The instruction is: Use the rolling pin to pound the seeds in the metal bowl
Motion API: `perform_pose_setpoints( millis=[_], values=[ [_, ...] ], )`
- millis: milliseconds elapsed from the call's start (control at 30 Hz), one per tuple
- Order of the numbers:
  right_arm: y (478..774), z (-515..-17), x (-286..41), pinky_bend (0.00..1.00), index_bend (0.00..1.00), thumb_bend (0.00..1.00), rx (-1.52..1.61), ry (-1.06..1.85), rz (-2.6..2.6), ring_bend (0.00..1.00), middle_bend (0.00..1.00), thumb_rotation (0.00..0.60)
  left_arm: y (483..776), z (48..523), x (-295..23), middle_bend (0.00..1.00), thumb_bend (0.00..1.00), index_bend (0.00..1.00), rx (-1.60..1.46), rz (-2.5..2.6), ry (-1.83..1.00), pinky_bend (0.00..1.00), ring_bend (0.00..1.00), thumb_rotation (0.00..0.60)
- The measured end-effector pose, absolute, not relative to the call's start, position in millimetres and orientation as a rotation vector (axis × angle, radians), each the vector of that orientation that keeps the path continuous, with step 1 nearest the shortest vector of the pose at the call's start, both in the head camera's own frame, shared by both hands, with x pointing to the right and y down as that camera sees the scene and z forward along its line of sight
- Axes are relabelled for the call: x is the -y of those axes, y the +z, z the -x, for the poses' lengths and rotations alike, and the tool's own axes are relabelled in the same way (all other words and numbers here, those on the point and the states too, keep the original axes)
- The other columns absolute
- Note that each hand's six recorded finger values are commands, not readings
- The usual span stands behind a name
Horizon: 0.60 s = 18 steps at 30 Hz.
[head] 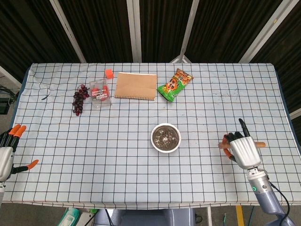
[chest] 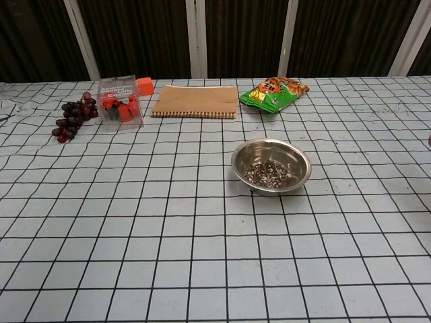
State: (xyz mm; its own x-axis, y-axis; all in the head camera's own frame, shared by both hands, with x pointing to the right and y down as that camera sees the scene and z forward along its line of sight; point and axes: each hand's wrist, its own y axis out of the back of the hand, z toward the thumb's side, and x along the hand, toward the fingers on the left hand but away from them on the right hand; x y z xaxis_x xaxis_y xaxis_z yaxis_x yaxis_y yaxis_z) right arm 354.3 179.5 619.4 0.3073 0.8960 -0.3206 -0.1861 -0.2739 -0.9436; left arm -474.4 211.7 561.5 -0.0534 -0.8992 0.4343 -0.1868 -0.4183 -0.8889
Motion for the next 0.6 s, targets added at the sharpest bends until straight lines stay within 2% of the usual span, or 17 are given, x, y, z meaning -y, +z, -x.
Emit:
perform_pose_setpoints(
  millis=[333, 400, 567, 600],
  values=[
    [646.4, -341.2, -193.9, 0.00, 0.86, 0.40, 0.577, 1.318, 1.463, 0.49, 0.66, 0.600, 561.3, 474.6, -211.5, 0.00, 0.07, 0.00, -1.167, 1.631, -1.518, 0.00, 0.00, 0.600],
    [648.0, -335.3, -196.0, 0.00, 0.79, 0.40, 0.586, 1.318, 1.485, 0.45, 0.64, 0.600, 561.3, 474.6, -211.3, 0.00, 0.07, 0.00, -1.167, 1.632, -1.517, 0.00, 0.00, 0.600],
    [646.6, -323.1, -198.6, 0.00, 0.43, 0.40, 0.587, 1.295, 1.519, 0.23, 0.40, 0.600, 561.2, 474.4, -211.5, 0.00, 0.07, 0.00, -1.166, 1.632, -1.516, 0.00, 0.00, 0.600],
    [646.1, -321.4, -199.0, 0.00, 0.38, 0.40, 0.587, 1.292, 1.524, 0.21, 0.37, 0.600, 561.1, 474.5, -211.4, 0.00, 0.07, 0.00, -1.166, 1.632, -1.516, 0.00, 0.00, 0.600]
  ],
)
